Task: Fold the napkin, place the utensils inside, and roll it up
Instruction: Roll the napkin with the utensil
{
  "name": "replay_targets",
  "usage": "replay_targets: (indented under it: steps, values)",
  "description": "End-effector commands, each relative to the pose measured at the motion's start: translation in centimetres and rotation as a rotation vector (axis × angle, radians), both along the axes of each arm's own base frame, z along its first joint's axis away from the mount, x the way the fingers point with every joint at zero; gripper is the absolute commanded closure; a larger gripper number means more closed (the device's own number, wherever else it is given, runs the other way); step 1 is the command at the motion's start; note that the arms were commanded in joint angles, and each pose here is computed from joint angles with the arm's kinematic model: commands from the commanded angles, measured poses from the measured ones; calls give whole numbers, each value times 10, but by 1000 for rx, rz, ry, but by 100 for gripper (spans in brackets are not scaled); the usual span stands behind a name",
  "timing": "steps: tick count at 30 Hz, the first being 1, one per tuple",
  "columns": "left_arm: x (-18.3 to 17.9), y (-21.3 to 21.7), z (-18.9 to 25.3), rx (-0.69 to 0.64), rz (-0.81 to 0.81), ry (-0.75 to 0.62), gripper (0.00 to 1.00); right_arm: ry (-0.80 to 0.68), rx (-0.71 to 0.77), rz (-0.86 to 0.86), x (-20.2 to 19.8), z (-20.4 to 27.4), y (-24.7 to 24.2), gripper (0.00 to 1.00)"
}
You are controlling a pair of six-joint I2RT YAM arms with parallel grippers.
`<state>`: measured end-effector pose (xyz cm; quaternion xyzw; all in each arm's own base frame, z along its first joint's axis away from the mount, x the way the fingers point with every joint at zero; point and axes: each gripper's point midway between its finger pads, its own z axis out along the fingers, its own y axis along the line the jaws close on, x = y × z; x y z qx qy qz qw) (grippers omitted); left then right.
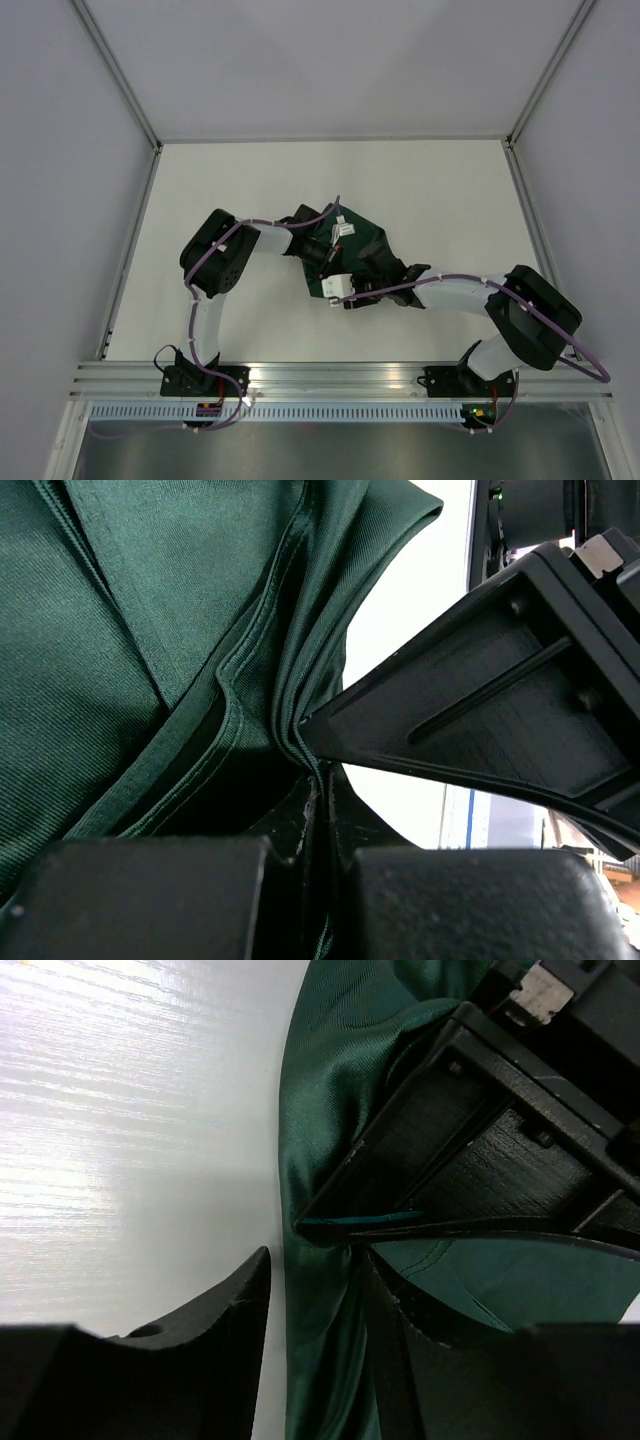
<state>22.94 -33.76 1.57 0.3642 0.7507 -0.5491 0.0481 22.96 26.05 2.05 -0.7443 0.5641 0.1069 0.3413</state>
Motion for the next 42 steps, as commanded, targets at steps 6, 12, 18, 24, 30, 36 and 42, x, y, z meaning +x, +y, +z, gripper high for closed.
replay_targets:
  steps: [6, 12, 18, 24, 30, 36, 42]
  values:
    - [-7, 10, -20, 54, -6, 11, 98, 89, -152, 22, -15, -22, -21, 64]
    - [-2, 6, 1, 21, 12, -32, 78, 166, -193, 20, -27, -30, -29, 82]
    - [13, -1, 36, -23, 78, -123, 62, 295, -191, 19, -36, -30, -31, 86]
    - [44, -3, 56, 4, 214, -258, 60, 464, -187, 33, -41, -23, -32, 89]
    - [84, 24, 73, 80, 490, -413, 60, 616, -173, 46, -37, -15, -31, 89]
    - [107, 71, 104, 146, 811, -581, 61, 733, -186, 46, -31, -14, -30, 89]
    - [86, 109, 137, 96, 974, -728, 62, 882, -221, 26, -23, -23, -29, 89]
